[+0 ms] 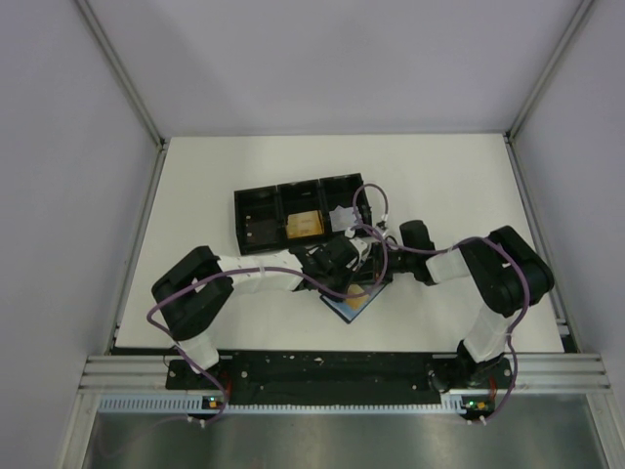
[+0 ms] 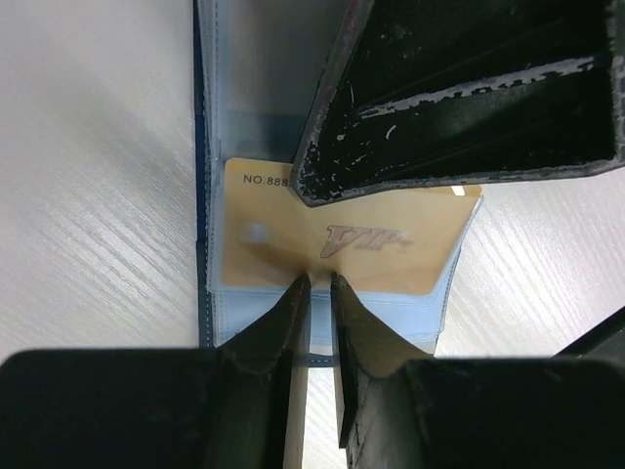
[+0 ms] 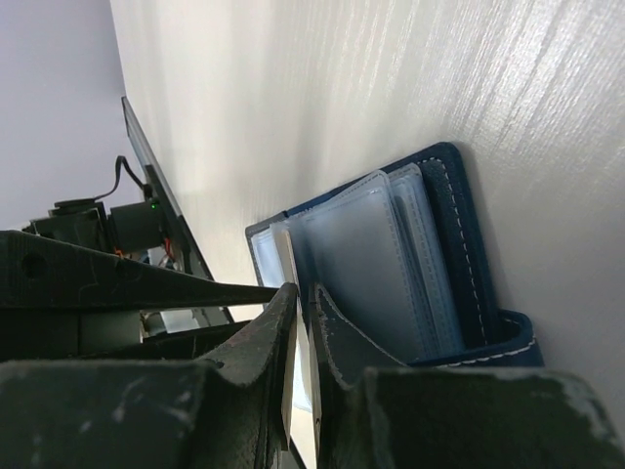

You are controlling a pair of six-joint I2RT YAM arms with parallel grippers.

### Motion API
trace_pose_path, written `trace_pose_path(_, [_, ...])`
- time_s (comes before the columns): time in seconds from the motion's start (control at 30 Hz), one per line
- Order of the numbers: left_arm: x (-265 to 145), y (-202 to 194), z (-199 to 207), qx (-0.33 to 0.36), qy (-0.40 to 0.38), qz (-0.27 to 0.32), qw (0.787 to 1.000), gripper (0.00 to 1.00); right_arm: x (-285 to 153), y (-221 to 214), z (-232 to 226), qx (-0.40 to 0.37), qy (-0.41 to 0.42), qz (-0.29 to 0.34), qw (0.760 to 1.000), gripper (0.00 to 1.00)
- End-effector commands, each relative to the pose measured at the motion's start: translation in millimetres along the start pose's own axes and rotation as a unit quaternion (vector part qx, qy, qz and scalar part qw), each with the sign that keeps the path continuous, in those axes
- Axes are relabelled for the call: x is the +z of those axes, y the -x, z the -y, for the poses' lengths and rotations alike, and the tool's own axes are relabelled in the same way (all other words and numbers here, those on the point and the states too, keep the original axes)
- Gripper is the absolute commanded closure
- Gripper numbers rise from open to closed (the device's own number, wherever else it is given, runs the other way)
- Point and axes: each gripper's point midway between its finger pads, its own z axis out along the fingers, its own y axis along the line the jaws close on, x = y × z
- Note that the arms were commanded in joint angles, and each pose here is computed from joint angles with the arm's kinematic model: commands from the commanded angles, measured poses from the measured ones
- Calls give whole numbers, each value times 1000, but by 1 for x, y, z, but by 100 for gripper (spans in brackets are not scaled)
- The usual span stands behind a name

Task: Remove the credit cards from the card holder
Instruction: Remove the credit card from the card holder.

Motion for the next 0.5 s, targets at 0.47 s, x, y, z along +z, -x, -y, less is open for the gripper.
trace_pose_path(0.47, [17,-64,-11,8,13,-108,994,83,-5,21,2,-23,6,44,999,100])
